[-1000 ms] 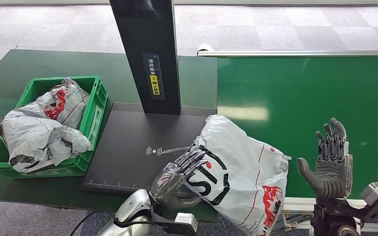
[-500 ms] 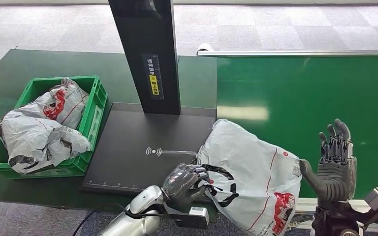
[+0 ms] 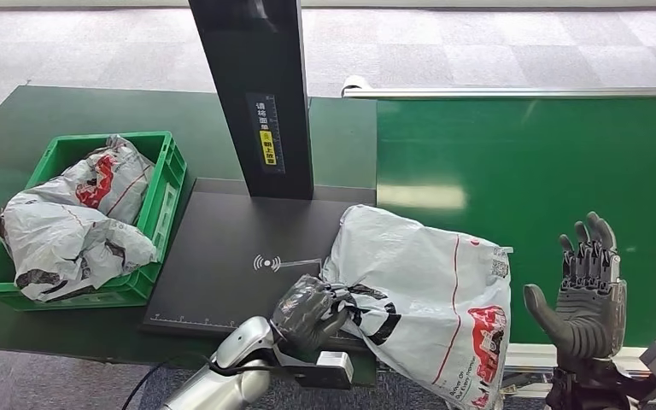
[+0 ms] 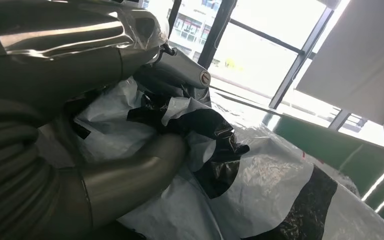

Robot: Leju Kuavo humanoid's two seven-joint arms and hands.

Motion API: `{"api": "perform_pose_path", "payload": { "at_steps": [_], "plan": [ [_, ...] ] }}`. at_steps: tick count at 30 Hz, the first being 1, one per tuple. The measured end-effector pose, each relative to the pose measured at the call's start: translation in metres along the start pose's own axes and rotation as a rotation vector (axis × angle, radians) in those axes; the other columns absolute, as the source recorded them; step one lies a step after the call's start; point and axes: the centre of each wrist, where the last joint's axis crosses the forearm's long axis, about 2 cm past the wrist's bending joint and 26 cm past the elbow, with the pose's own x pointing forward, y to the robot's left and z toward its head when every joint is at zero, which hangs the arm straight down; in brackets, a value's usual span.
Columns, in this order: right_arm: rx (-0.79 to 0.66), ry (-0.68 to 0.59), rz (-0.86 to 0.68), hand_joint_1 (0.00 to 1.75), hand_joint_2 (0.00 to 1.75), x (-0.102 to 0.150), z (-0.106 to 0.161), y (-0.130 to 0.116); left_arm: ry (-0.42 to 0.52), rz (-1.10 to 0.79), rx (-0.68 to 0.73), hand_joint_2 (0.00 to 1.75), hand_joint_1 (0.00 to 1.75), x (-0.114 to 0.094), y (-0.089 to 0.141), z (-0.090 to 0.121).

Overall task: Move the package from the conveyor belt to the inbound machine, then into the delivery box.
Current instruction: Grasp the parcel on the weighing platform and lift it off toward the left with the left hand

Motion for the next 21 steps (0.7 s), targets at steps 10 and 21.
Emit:
{"api": "perform_pose_path", "payload": {
  "at_steps": [10, 21],
  "plan": [
    [-0.029, -0.002, 0.012, 0.00, 1.75, 0.003, 0.007, -0.003, -0.015, -0.079, 0.225, 1.75, 1.75, -0.003, 0.050, 0.002],
    [-0.071, -0.026, 0.018, 0.00, 1.75, 0.007, 0.012, -0.009, 0.024, -0.373, 0.682, 1.75, 1.75, -0.033, 0.213, 0.065]
  ]
}}
